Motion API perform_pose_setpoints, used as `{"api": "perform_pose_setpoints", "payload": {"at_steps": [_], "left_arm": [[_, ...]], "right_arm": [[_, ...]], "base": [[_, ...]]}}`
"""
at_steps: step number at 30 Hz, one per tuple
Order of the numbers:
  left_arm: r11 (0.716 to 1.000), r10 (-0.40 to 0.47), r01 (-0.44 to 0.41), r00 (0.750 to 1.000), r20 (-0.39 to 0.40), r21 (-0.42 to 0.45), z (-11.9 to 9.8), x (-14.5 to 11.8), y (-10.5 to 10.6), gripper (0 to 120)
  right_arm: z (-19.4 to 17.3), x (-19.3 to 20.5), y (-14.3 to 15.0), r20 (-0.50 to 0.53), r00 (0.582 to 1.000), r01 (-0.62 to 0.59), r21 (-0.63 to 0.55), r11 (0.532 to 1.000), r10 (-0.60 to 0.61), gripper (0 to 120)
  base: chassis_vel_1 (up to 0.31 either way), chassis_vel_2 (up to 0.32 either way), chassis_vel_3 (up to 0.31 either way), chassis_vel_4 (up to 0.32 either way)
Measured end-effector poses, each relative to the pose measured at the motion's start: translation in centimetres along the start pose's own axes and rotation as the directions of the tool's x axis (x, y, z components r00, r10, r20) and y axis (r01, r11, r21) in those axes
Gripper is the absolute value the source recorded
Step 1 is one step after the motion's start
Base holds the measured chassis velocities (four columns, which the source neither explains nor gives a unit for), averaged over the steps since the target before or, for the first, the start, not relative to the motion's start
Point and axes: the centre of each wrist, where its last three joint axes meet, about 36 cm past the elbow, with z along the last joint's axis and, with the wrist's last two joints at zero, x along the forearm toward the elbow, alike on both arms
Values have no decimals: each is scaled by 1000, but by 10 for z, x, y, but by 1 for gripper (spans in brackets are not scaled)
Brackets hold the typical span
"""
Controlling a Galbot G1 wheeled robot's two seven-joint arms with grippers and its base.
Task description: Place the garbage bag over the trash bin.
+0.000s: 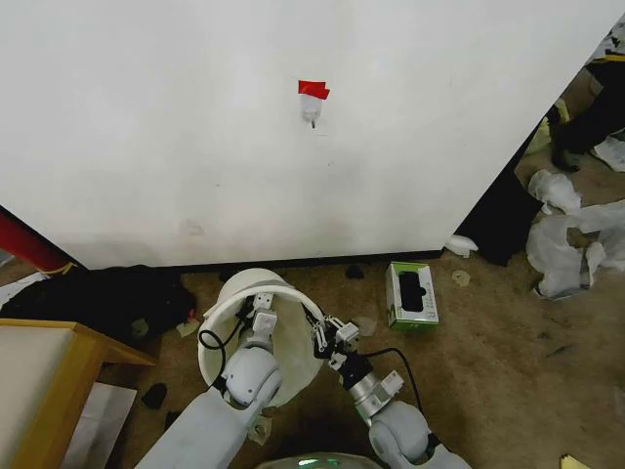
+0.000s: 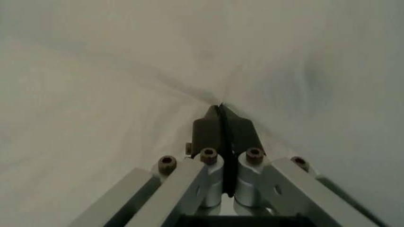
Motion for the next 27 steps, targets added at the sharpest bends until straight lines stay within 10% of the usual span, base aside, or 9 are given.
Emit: {"api": "perform_pose_setpoints", "payload": {"at_steps": [14,23,27], "left_arm": [[998,60,-60,998,14,3,8,26,-3,0],[983,186,-186,981,60,-5,17,91,6,0],[986,164,-164,962,217,-18,-8,135,44,0]], "right_arm": [[17,-5,-1,10,1000,-27,38,999,27,1],[38,-30,15,-26,983,-180,0,984,180,1],[20,-32,20,-167,929,-347,-81,934,331,1]], "base": [[0,0,0,0],[0,0,0,0],[0,0,0,0]]}}
